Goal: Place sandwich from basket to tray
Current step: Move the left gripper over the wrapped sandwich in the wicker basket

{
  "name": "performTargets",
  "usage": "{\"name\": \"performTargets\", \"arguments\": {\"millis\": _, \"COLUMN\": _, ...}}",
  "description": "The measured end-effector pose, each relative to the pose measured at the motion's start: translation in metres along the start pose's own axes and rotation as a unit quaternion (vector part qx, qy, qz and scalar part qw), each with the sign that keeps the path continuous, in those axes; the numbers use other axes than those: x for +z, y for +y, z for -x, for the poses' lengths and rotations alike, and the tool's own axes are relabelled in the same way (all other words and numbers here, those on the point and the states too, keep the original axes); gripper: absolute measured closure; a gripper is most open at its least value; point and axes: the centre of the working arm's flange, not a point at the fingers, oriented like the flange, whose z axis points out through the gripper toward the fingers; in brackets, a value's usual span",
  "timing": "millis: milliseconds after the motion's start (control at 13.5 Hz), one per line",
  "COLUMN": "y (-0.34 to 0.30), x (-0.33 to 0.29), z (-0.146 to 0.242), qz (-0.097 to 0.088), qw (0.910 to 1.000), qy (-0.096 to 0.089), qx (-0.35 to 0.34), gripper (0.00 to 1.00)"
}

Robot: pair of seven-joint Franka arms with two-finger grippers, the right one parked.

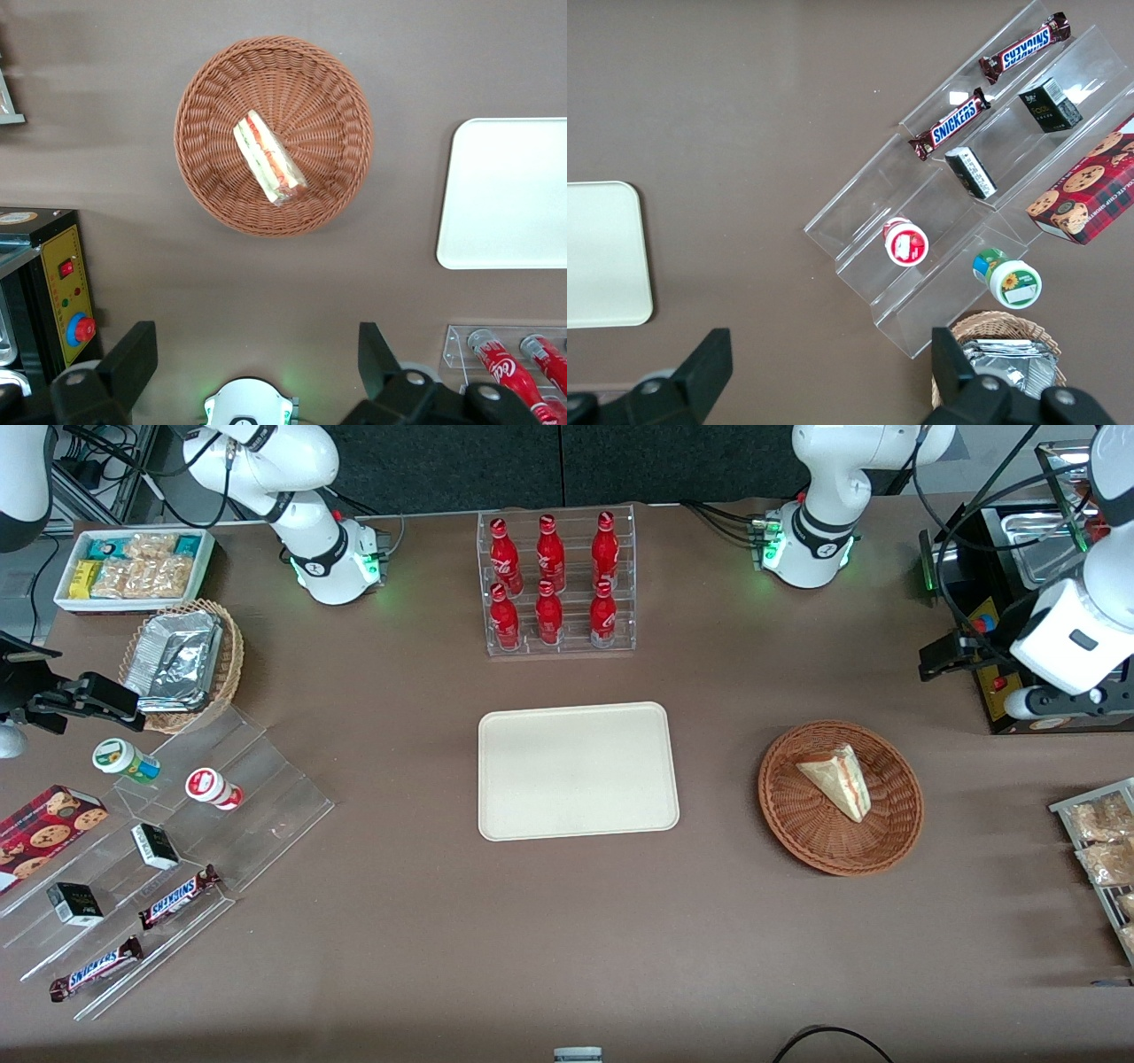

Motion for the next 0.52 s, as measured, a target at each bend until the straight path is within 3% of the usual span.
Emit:
{"name": "performTargets", "arguments": {"millis": 370, "y": 0.005, "x": 0.015, "z": -0.003, "qz": -0.002, "qw": 0.9999, "qy": -0.009, "qx": 0.004, "gripper": 0.00}}
{"name": "performTargets", "arguments": {"millis": 519, "y": 0.000, "x": 0.045, "z": -0.018, "qz": -0.002, "qw": 1.0000, "qy": -0.004, "qx": -0.002, "gripper": 0.00}}
